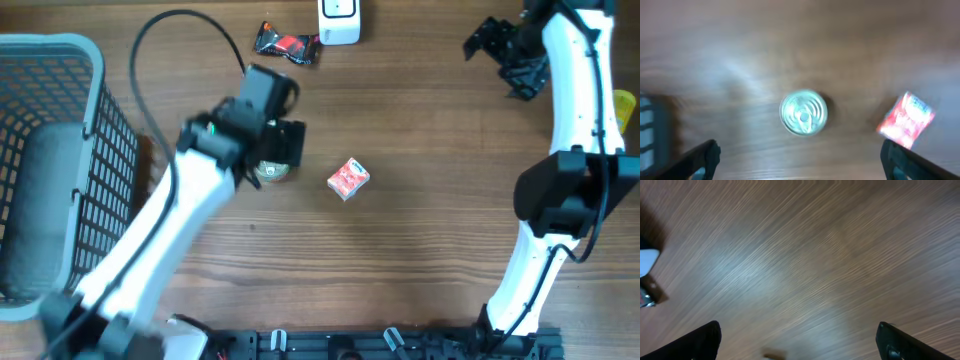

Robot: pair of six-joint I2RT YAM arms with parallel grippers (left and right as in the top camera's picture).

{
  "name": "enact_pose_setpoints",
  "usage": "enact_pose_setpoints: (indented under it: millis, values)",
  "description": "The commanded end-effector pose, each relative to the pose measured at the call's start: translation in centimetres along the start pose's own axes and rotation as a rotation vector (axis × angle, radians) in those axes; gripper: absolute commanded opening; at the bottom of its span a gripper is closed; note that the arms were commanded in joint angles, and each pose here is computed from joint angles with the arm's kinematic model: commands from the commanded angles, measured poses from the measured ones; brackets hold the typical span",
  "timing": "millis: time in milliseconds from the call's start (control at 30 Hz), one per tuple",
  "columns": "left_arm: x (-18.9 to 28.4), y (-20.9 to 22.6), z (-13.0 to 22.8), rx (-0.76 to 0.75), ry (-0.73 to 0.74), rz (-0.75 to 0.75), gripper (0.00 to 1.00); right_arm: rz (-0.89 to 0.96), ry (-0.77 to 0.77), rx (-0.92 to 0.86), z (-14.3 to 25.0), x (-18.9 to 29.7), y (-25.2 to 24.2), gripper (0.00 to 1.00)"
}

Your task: Scan the item barcode

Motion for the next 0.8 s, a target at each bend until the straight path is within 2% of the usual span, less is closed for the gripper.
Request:
enact_pose_setpoints:
  millis: [0, 167, 300, 400, 433, 533, 567, 767]
  values:
    - [-4.0, -0.4, 1.7, -0.198, 0.089, 0.363, 1.0, -0.023, -0.036, 0.07, -0.3, 1.0, 0.4, 1.0]
    - [-7.3, 1.2, 4.3, -0.244, 0.23, 0.426, 1.0, -0.042, -0.051, 0.086, -0.1, 1.0, 1.2, 1.0]
    - [-8.8, 1.0, 3.3, -0.246, 0.183, 0.433, 1.0, -0.053, -0.057, 0.1, 0.2, 0.9, 1.8, 1.0]
    - [-8.9, 0.9, 3.3, -0.09, 0.213, 0.424, 1.0, -0.053, -0.057, 0.102, 0.3, 0.9, 1.8, 1.0]
    - [-8.8, 0.5, 3.1, -0.107, 0.195, 0.455, 1.0, -0.053, -0.057, 0.102, 0.3, 0.9, 1.8, 1.0]
    - [-8.7, -0.1, 2.8, -0.375, 0.125, 0.485, 1.0, -0.051, -0.055, 0.105, 0.3, 0.9, 1.8, 1.0]
    - [-8.8, 0.0, 2.6, -0.418, 0.112, 0.469, 1.0, -0.051, -0.055, 0.105, 0.3, 0.9, 1.8, 1.0]
    - [-10.4, 1.2, 2.0, -0.489, 0.1, 0.363, 1.0, -0.046, -0.051, 0.105, 0.4, 0.9, 1.7, 1.0]
Point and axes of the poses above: each gripper's point midway between its finger pads, its own x axis back along the fingers, its own y axis along the line the jaws close on, z = x × y, the point moved 5 cm from there along x, back along the fingers, and after that the axes turned 12 degrees about -x, right-handed, at the moved point
